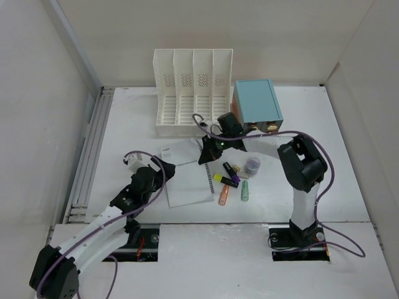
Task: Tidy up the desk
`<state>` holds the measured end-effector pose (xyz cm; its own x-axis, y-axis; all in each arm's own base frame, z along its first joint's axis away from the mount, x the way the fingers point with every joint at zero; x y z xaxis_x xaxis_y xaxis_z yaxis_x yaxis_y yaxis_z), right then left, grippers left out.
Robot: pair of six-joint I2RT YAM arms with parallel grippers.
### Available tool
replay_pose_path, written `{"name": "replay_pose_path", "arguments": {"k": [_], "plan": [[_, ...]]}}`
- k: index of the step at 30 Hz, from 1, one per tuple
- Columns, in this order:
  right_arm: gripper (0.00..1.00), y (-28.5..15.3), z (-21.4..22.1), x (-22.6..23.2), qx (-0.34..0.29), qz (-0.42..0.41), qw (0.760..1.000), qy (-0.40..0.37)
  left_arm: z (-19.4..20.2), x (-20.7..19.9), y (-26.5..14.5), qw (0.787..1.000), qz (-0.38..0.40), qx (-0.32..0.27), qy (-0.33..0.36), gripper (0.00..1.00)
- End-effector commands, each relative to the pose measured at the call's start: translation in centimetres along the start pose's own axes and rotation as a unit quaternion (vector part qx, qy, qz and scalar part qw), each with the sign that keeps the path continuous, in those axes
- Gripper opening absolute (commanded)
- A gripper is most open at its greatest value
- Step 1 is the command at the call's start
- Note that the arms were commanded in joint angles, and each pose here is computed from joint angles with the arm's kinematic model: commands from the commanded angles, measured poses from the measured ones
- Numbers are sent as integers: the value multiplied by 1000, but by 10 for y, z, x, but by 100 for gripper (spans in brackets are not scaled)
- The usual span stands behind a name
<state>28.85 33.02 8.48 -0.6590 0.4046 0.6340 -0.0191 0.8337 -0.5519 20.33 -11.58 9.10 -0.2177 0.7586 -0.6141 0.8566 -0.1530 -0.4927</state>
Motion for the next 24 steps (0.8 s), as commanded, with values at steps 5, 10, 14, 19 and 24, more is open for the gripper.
{"name": "replay_pose_path", "arguments": {"k": [5,10,14,19,24], "plan": [[0,-64,-43,21,-72,-97,992,-36,1,-10,-5,999,34,18,23,88],[0,-67,-35,36,-55,-161,984,-42,12,-28,-1,992,110,44,47,90],[0,-68,-27,49,-39,-208,976,-49,18,-46,4,982,168,57,63,93],[0,-77,-18,69,-23,-281,957,-69,24,-59,8,966,224,94,89,85],[0,-76,-13,74,-22,-285,955,-80,19,-82,-8,928,345,102,98,0]]}}
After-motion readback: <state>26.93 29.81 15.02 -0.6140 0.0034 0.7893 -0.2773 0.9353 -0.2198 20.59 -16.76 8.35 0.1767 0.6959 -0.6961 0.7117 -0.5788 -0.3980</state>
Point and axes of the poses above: each gripper's point midway between its finger pads, its own y axis out along the fingers, its own x axis along the line the jaws close on, z = x × y, the point moved 4 cm from there along -y, back along the fingers, and after that the axes turned 4 degrees about y, right-handed, at the moved point
